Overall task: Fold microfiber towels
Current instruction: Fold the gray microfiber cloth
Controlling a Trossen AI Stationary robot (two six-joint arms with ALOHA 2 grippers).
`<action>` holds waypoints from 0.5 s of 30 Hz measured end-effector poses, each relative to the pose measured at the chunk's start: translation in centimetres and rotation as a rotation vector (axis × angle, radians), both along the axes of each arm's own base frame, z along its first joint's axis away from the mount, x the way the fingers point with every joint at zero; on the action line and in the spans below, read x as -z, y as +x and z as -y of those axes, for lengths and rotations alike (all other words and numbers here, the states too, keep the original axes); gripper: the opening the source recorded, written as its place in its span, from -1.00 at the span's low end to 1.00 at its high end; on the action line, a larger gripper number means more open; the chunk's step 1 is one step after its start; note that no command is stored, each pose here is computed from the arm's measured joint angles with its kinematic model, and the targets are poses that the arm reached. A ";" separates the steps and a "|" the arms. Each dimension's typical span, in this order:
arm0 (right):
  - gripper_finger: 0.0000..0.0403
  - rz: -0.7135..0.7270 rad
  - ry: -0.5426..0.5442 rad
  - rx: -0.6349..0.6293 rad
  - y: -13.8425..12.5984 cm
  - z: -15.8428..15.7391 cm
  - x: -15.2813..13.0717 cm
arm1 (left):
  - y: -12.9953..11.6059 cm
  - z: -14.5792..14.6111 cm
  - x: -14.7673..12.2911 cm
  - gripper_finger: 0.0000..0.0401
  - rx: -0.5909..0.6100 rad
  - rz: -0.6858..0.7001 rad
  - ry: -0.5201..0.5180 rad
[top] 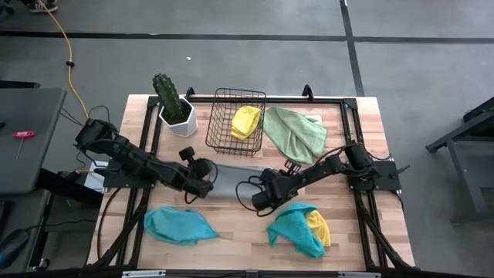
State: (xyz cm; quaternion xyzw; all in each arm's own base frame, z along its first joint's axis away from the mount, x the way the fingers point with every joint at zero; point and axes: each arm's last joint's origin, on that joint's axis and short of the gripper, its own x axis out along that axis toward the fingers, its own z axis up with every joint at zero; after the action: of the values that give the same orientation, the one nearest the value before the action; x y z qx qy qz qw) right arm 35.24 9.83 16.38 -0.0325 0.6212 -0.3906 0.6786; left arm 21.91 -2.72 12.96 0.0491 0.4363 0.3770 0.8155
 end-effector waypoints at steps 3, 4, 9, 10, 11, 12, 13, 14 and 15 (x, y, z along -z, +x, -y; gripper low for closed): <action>-1.00 0.009 0.001 0.005 0.2 0.3 0.0 | 0.1 0.0 0.1 -1.00 -0.002 0.019 -0.001; -1.00 0.012 0.003 0.010 0.2 0.4 0.0 | 0.1 0.0 0.1 -1.00 0.001 0.015 0.002; -1.00 0.024 0.005 0.027 0.5 0.9 0.1 | 0.1 -0.4 0.1 -0.99 -0.006 0.007 0.012; -1.00 0.025 0.005 0.029 0.5 1.1 0.1 | 0.1 -0.5 0.1 -0.99 -0.005 0.002 0.014; -1.00 0.026 0.006 0.030 0.6 1.1 0.1 | 0.1 -0.5 0.1 -0.98 -0.002 -0.004 0.017; -1.00 0.025 0.005 0.032 0.6 1.2 0.1 | 0.1 -0.6 0.1 -0.97 -0.002 -0.009 0.020; -1.00 0.022 0.006 0.028 0.6 1.3 0.1 | 0.1 -0.8 0.1 -0.96 -0.006 -0.009 0.020; -1.00 0.020 0.007 0.023 0.6 1.3 0.1 | 0.2 -0.9 0.1 -0.94 -0.012 -0.008 0.019; -0.99 0.023 0.004 0.023 0.6 1.3 0.1 | 0.2 -1.0 0.1 -0.93 -0.016 -0.007 0.020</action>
State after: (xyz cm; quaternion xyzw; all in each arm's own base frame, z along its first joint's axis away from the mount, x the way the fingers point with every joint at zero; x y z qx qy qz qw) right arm 35.88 8.48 16.30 -0.0195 0.6146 -0.3973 0.6812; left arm 22.10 -1.71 12.91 0.0550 0.4359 0.3878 0.8103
